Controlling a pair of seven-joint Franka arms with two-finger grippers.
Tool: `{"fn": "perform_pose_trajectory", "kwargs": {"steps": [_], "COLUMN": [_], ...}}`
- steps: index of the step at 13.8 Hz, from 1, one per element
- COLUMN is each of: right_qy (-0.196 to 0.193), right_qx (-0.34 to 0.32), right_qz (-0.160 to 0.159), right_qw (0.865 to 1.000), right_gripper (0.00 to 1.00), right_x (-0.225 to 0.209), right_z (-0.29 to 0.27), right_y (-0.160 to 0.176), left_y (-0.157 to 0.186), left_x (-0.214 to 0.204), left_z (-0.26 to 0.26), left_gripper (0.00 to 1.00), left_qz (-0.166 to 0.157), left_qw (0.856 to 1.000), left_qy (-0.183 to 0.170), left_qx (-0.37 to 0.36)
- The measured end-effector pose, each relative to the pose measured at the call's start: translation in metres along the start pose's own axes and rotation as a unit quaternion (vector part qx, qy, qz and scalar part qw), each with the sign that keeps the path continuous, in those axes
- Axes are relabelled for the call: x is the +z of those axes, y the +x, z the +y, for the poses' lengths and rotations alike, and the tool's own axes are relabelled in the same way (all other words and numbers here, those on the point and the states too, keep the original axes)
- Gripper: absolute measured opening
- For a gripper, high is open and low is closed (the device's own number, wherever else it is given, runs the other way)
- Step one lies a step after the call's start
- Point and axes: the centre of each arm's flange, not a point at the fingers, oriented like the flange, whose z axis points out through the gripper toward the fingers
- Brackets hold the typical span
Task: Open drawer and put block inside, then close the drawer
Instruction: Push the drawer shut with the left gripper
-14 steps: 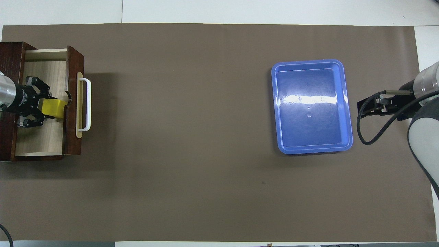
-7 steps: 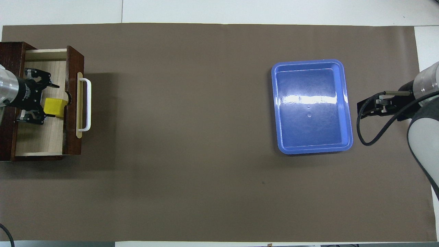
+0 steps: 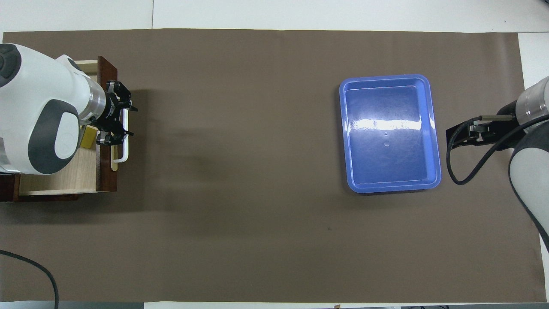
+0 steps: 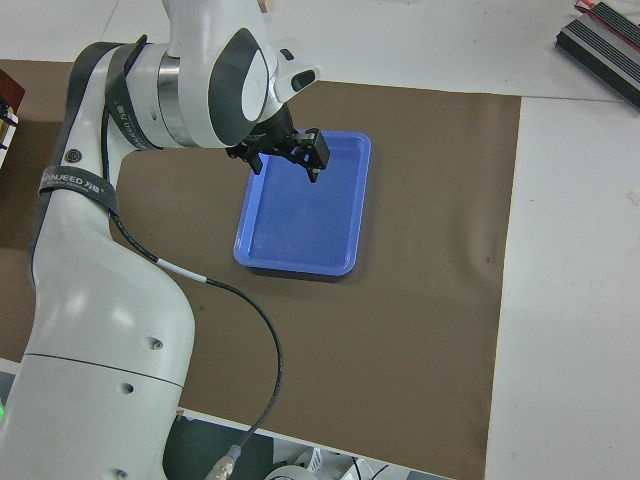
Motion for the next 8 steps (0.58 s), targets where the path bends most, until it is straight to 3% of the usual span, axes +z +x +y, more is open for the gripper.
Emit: {"fn": "perform_pose_trajectory", "kwargs": {"steps": [1,3,4,6,8], "right_qy": [0.000,0.000,0.000,0.000,0.000], "right_qx": [0.000,0.000,0.000,0.000,0.000], "right_qz": [0.000,0.000,0.000,0.000,0.000], "right_qw": [1.000,1.000,1.000,1.000,1.000], "right_gripper": [1.00,1.00,1.00,1.00,1.00], "right_x": [0.000,0.000,0.000,0.000,0.000], "right_z": [0.000,0.000,0.000,0.000,0.000], "right_y": [0.000,0.000,0.000,0.000,0.000], "left_y": [0.006,0.027,0.037,0.059,0.077], "left_x": [0.000,-0.001,-0.001,-0.003,-0.005], "left_z": [0.000,-0.002,-0.003,-0.005,-0.008], "left_gripper": [0.64,0.83,0.83,1.00,1.00], "left_qz": [0.000,0.004,0.006,0.011,0.012], "left_qw": [1.000,1.000,1.000,1.000,1.000], "left_qy": [0.000,0.000,0.000,-0.001,-0.004], "left_qx": [0.004,0.012,0.016,0.015,0.007]}}
